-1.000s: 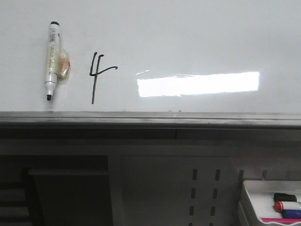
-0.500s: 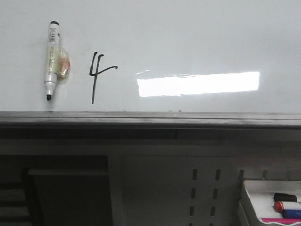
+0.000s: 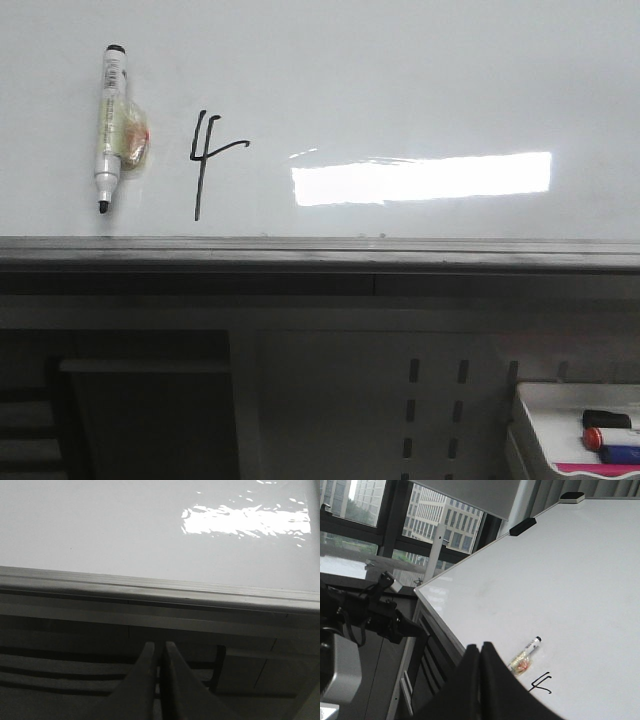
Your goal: Write number 4 on whiteboard
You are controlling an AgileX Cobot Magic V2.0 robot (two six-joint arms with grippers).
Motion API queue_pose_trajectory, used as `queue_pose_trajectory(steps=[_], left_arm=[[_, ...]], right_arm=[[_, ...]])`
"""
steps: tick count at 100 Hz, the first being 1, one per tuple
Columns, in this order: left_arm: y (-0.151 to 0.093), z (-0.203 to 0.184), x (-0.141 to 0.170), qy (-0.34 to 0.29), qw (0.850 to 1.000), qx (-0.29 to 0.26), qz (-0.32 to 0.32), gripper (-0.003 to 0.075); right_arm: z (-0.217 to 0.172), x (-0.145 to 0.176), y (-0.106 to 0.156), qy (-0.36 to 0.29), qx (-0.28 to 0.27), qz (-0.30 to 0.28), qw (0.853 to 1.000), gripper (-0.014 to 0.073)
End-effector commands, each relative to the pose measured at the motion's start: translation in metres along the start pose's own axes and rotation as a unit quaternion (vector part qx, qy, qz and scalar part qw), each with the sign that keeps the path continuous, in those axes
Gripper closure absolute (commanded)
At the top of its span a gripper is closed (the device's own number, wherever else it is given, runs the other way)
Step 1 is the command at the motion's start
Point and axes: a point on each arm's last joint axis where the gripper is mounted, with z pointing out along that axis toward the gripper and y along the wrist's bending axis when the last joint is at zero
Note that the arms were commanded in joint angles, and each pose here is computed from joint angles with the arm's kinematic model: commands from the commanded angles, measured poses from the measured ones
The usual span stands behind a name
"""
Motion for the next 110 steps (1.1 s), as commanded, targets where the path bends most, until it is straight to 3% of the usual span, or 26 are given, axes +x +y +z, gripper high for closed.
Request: queue_pose_trajectory(steps=[1,14,26,34,62,79,98,110], left_arm=[[0.001,0.002,0.006,-0.016,1.0,-0.001,-0.006,0.0741],[0.001,0.002,0.006,-0.016,1.0,-0.001,-0.006,0.0741],[0.001,0.002,0.006,-0.016,1.0,-0.001,-0.006,0.0741],[0.001,0.002,0.006,-0.016,1.0,-0.001,-0.006,0.0741],[0.001,0.002,0.006,-0.016,1.0,-0.001,-0.006,0.0741],[0.001,0.002,0.006,-0.016,1.0,-0.001,-0.006,0.0741],[0.001,0.002,0.006,-0.016,1.0,-0.001,-0.006,0.0741],[0.001,0.002,0.006,-0.016,1.0,-0.001,-0.006,0.0741]], right_arm=[[0.001,-0.008,-0.007,-0.015,0.027,0.026,0.999,0.0648],[0.0,0.003,-0.012,0.041,0.059,0.087,0.994,0.0648],[-0.003,0.017,-0.019,0.105,0.116,0.169,0.973,0.0648],[-0.006,0.02,-0.025,0.116,0.153,0.18,0.965,0.0648],[-0.011,0.006,-0.046,0.023,0.268,0.112,0.957,0.0648],[-0.012,0.012,-0.047,-0.044,0.338,0.064,0.938,0.0648],[-0.02,0.039,-0.043,-0.029,0.43,0.03,0.902,0.0648],[-0.021,0.056,-0.043,-0.002,0.454,0.031,0.891,0.0648]])
